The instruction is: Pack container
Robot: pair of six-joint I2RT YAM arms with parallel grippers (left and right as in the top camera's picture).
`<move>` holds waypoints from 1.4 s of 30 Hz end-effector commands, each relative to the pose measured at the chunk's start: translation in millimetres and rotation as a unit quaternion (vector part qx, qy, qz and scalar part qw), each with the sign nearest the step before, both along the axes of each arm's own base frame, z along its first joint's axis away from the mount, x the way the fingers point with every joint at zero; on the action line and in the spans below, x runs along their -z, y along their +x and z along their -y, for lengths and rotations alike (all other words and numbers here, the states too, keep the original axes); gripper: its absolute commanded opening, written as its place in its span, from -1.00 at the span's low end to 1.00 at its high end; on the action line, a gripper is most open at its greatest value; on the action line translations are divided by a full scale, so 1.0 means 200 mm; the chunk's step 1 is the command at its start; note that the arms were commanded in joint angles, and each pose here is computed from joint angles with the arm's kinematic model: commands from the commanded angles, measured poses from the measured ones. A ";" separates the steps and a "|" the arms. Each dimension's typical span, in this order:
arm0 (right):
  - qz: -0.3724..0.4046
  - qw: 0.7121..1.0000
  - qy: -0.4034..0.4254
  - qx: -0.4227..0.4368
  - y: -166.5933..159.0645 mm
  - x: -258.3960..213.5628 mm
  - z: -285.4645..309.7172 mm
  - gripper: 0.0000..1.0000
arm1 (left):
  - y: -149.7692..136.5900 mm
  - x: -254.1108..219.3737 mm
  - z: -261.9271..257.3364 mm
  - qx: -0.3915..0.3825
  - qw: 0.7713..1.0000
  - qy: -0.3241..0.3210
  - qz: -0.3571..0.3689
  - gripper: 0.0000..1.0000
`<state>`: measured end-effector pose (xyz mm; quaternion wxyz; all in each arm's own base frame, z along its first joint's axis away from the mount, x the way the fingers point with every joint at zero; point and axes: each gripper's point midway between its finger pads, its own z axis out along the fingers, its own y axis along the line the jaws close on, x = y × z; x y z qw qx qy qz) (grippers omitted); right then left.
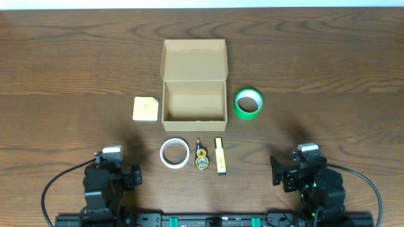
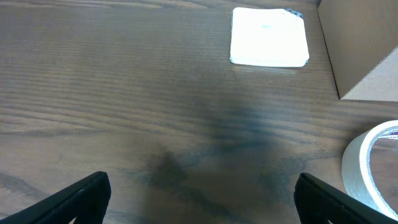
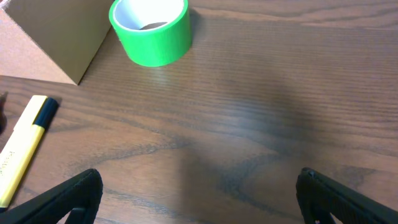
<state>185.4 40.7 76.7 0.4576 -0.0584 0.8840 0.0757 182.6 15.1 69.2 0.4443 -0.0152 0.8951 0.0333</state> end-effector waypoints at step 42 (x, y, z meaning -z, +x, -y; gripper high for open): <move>0.003 0.999 0.031 0.023 0.01 -0.04 0.00 0.98 | -0.01 0.04 0.00 0.001 1.000 0.004 -0.011 0.90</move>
